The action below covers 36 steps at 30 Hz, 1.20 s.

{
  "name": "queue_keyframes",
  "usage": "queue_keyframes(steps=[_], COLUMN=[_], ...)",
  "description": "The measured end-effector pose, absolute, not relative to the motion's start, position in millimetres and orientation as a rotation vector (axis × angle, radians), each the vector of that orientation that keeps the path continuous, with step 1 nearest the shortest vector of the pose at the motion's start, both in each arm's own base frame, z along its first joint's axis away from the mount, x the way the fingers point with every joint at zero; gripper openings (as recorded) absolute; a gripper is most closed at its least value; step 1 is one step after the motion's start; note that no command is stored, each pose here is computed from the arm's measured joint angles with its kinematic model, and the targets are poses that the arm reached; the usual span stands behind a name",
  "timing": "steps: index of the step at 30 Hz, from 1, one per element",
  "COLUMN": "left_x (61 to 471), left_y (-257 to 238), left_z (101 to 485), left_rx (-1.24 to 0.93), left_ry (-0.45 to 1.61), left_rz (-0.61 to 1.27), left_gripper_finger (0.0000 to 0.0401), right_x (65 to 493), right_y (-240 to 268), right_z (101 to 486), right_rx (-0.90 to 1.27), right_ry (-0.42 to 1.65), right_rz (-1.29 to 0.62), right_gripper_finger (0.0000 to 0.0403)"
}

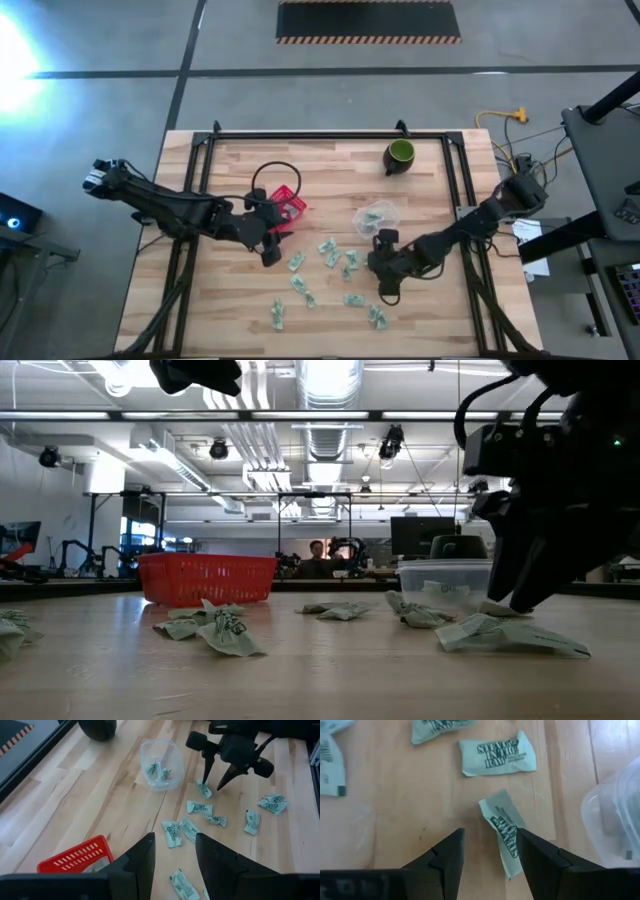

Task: Pick and place items into bin
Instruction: Put the stevia packet into the transparent bin

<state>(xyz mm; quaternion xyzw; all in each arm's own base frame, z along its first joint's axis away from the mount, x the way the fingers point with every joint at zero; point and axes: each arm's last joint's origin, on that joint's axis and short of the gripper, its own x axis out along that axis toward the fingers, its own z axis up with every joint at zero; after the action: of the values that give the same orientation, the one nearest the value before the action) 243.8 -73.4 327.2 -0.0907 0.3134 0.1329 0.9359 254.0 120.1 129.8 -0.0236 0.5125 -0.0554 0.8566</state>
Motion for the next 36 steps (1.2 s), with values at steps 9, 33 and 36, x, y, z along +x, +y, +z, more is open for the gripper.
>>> queue_keyframes(steps=[9,33,36], left_x=[245,245,245], left_y=[-74,-74,-74], left_z=[328,328,328], left_rx=[-0.193,-0.192,-0.192], left_ry=[0.624,0.624,0.624], left_rz=[0.268,0.267,0.267], left_gripper_finger=[0.0125,0.0125,0.0125], right_x=[258,263,265], right_y=[112,109,110], right_z=[126,127,129], right_rx=[0.012,0.089,0.095], right_ry=[1.092,1.128,1.123], right_rz=[-0.165,-0.134,-0.127], right_gripper_finger=[0.0169,0.0018,0.001])
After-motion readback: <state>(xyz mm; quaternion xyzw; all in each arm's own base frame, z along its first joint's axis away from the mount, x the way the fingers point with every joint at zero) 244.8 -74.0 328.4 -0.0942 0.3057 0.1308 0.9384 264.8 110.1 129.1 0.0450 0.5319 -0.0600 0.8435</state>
